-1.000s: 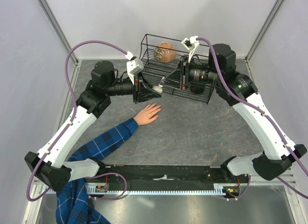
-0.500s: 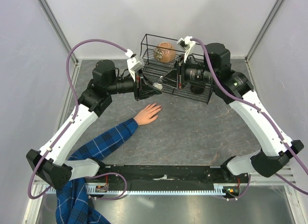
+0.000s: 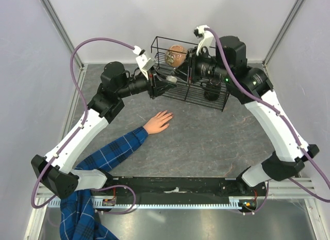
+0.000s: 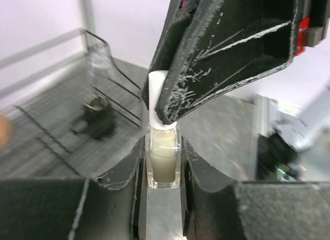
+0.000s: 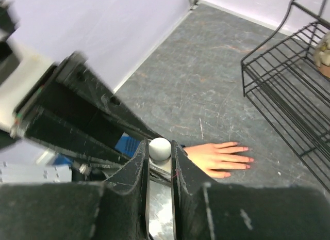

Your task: Paint the nails

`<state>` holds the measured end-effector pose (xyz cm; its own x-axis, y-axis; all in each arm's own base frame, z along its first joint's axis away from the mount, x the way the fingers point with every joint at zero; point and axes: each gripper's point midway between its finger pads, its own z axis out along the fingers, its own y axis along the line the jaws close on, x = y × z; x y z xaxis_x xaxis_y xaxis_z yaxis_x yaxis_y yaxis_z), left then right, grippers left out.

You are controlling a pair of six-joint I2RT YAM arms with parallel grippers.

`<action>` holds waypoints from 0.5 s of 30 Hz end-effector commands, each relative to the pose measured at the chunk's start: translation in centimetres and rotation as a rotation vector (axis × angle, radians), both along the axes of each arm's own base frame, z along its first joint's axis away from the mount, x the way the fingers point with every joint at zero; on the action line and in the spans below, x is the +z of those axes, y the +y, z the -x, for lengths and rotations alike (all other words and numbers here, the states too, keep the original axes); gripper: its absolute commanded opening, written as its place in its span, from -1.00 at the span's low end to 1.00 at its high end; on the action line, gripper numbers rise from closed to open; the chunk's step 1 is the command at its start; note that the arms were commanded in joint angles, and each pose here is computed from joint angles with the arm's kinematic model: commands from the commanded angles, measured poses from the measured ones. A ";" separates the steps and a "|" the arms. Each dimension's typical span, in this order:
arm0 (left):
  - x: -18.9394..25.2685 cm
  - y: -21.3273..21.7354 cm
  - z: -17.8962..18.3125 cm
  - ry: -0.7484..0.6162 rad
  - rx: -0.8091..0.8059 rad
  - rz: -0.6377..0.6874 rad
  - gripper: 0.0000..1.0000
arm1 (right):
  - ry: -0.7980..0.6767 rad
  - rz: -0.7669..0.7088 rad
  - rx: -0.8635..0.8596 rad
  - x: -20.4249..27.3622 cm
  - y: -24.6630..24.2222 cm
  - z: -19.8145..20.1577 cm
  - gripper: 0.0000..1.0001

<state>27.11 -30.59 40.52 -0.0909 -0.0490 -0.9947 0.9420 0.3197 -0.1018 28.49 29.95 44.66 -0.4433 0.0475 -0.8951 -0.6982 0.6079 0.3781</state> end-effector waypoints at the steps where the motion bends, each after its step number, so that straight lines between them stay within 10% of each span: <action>1: 8.4 -0.5 -1.6 -0.367 0.149 0.132 -0.97 | 0.241 0.058 -0.027 -2.5 1.6 1.6 -1.00; 7: 9.4 -3.9 -5.5 -0.705 0.403 -0.039 -0.97 | 0.406 0.168 -0.255 -5.5 0.1 -0.3 -1.00; 15: 10.2 -7.3 -5.1 -0.684 0.481 0.058 -0.97 | 0.395 0.105 -0.398 -4.6 -0.2 -1.4 -1.00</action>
